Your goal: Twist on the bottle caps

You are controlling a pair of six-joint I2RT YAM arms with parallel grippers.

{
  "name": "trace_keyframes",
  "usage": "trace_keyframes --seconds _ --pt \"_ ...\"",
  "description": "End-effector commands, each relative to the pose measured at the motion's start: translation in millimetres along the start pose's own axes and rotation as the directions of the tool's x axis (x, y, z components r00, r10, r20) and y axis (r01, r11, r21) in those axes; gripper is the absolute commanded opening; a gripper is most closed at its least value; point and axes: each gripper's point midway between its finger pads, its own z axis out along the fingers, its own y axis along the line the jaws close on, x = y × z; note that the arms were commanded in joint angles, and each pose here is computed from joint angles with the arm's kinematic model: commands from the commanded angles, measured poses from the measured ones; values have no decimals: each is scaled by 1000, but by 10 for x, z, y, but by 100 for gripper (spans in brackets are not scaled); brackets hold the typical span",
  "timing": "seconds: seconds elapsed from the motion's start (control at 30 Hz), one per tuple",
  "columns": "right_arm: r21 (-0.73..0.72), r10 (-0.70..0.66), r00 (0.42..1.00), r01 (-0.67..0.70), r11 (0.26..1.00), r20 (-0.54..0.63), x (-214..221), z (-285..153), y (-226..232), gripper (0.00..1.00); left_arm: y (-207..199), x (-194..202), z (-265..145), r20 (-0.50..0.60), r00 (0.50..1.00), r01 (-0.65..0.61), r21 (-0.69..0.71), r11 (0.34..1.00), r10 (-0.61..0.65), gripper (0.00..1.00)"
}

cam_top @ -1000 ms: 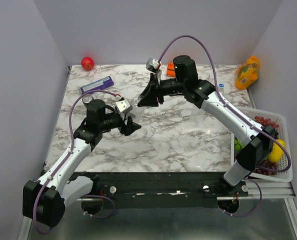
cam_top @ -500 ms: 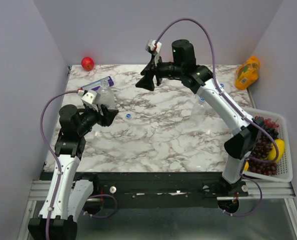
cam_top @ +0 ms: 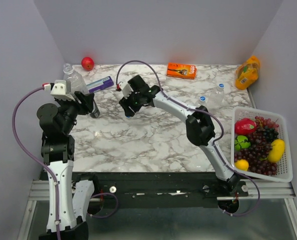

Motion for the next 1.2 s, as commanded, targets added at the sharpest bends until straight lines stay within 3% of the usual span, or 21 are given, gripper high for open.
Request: trace_keyframes --seconds 0.0,0.07,0.33,0.6,0.83,0.93,1.17 --pt "112 -102 994 104 988 -26 -191 24 -160 65 75 29 -94 -12 999 34 -56 998 -35 9" --pt "100 -94 991 104 990 -93 9 187 -182 64 74 47 -109 -10 999 48 -58 997 -49 9" --pt "92 -154 978 168 981 -143 206 319 -197 61 76 229 -111 -33 997 70 -46 996 -71 9" --pt "-15 -135 983 134 991 -128 237 402 52 61 57 317 -104 -40 995 87 -30 996 -88 9" --pt "-11 -56 986 55 998 -156 337 507 149 59 49 370 -115 -52 994 99 -27 995 -100 9" --pt "4 -35 988 36 999 -152 341 562 124 51 56 397 -114 -56 994 98 -28 995 -99 9" --pt "29 -23 991 27 999 -132 300 613 68 42 35 463 -137 -63 994 90 -14 996 -91 9"
